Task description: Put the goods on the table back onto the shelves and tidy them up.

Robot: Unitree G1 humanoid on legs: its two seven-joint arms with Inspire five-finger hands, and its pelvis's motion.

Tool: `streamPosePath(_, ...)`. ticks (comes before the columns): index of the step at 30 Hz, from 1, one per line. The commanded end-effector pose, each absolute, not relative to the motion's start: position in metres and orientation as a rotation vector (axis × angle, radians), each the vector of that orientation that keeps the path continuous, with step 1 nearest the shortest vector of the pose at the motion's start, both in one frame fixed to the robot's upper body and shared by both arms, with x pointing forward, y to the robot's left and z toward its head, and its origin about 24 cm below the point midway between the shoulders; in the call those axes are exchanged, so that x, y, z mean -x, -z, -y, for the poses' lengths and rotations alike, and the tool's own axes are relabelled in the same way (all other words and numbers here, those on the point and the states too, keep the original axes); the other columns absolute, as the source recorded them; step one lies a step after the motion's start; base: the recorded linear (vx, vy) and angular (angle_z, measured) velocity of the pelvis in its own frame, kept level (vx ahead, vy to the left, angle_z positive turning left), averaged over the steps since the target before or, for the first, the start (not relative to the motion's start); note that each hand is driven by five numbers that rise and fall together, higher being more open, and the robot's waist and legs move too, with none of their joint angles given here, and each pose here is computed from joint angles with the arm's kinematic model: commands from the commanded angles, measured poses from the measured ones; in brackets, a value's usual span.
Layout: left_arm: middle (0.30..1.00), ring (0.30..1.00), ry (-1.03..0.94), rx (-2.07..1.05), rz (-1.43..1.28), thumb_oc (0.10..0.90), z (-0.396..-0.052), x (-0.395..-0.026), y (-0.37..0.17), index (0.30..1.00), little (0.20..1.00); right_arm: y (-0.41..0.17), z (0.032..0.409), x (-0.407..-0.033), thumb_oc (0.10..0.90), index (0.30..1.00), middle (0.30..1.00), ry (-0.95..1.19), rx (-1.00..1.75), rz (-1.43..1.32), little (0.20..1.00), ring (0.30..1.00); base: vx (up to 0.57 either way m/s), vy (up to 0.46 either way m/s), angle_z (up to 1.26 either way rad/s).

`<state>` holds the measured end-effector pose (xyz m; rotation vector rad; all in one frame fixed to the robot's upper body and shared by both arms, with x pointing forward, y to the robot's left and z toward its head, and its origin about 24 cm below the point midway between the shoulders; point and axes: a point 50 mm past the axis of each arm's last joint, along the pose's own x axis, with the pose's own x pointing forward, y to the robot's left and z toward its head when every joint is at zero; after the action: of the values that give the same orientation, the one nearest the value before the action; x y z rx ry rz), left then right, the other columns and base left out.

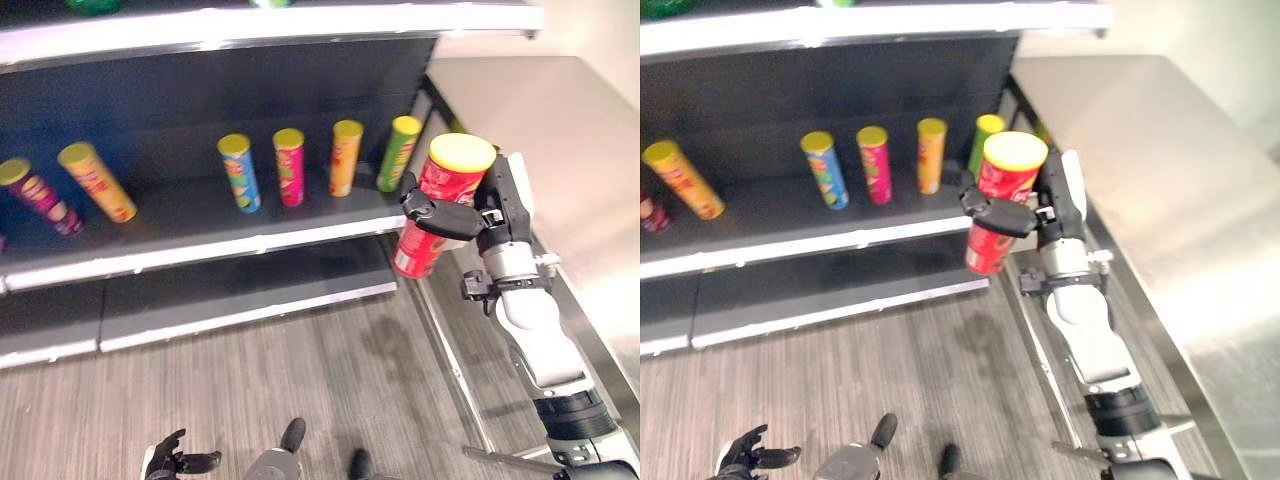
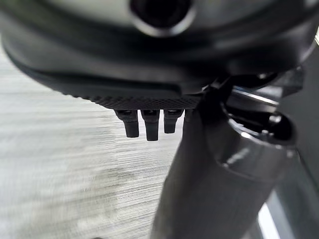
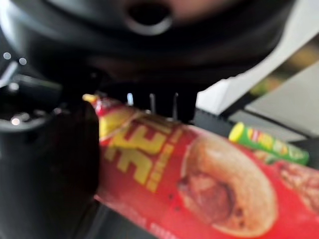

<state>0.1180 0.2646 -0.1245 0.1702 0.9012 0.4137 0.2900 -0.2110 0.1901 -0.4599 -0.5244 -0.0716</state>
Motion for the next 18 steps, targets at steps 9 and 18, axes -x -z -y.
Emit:
streamPosePath(9, 0.900, 0.900, -0.450, -0.231, -0.965, 0.800, -0.274, -0.104, 0.129, 0.900, 0.900, -0.235, 0.249, -0.261, 0.400, 0.300, 0.300, 0.314, 0.553, 0.740, 0.300, 0.300, -0.04, 0.196, 0.90)
streamPosePath(18, 0.900, 0.900, -0.426, -0.385, -0.970, 0.800, -0.294, -0.109, 0.121, 0.900, 0.900, -0.216, 0.250, -0.258, 0.400, 0.300, 0.300, 0.388, 0.482, 0.683, 0.300, 0.300, 0.08, 0.520, 0.31)
